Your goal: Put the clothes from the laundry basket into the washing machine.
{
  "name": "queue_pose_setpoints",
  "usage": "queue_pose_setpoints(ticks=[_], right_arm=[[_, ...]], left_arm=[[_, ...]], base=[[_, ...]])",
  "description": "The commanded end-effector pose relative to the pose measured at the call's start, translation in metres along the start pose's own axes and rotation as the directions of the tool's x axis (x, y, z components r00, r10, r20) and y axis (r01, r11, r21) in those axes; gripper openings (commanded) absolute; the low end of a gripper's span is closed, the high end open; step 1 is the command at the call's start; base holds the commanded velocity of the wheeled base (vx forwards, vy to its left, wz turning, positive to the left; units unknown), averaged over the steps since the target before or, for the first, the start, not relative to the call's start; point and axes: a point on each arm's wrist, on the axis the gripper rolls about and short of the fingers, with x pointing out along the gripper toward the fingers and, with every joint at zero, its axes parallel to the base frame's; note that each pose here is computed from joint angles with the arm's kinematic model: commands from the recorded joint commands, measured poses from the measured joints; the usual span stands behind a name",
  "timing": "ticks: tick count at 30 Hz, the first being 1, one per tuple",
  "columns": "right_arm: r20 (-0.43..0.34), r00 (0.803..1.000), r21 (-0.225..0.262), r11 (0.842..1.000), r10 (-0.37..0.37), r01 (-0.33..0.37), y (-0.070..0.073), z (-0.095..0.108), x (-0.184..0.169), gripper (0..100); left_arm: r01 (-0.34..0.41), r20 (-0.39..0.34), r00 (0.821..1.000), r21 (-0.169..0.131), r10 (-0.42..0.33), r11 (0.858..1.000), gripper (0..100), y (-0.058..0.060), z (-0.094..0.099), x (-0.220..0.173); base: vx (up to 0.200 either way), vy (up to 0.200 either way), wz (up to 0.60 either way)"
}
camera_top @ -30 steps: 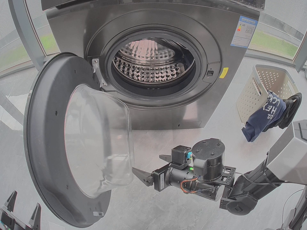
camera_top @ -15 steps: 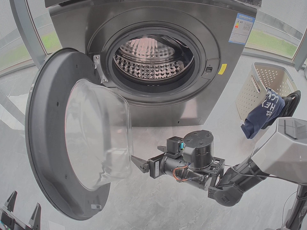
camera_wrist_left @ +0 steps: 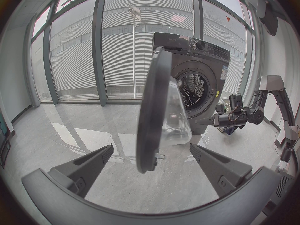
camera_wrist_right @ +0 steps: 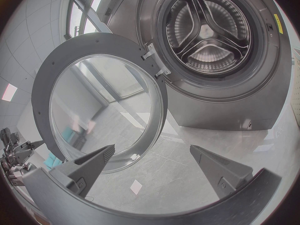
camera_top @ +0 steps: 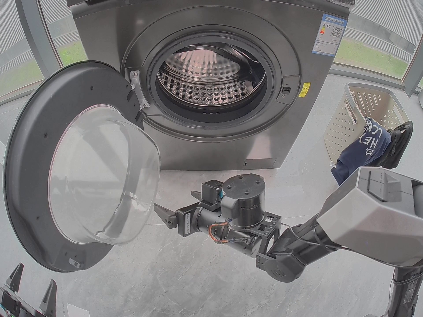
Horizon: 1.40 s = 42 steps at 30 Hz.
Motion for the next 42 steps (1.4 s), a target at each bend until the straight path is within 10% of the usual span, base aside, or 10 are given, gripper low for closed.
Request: queue_pose_setpoints(ticks=[1, 17, 22, 29, 40, 42], right_arm=[[-0.002, 1.0, -0.001, 1.0, 0.012, -0.012, 0.005, -0.005, 0.019, 100], [0.079, 0.995, 0.007, 0.999, 0.053, -0.054, 0.037, -0.02, 0.083, 100], [0.101, 0.995, 0.03, 1.0, -0.012, 0.009, 0.014, 0.046, 0.021, 100], [0.056, 0.99, 0.029, 0.991, -0.133, 0.131, -0.023, 0.068, -0.074, 100], [0.182, 0.883, -0.013, 0.897, -0.432, 0.442, -0.066, 0.084, -0.241, 100], [0.231, 0.816, 0.002, 0.839, -0.53, 0.544, -0.077, 0.079, -0.283, 100]], left_arm=[[0.0, -0.001, 1.0, -0.001, 0.0, 1.0, 100, 0.0, -0.005, 0.0], [0.0, -0.001, 1.0, -0.001, 0.0, 1.0, 100, 0.0, -0.005, 0.0], [0.0, -0.002, 1.0, -0.001, 0.0, 1.0, 100, 0.0, -0.005, 0.0], [0.0, 0.001, 1.0, 0.0, 0.0, 1.0, 100, 0.0, -0.005, 0.0], [0.0, 0.001, 1.0, 0.002, 0.0, 1.0, 100, 0.0, -0.005, 0.0], [0.0, -0.001, 1.0, 0.002, 0.0, 1.0, 100, 0.0, -0.005, 0.0]], base=[[0.0, 0.0, 0.0], [0.0, 0.0, 0.0], [0.0, 0.0, 0.0], [0.0, 0.0, 0.0], [0.0, 0.0, 0.0], [0.0, 0.0, 0.0]])
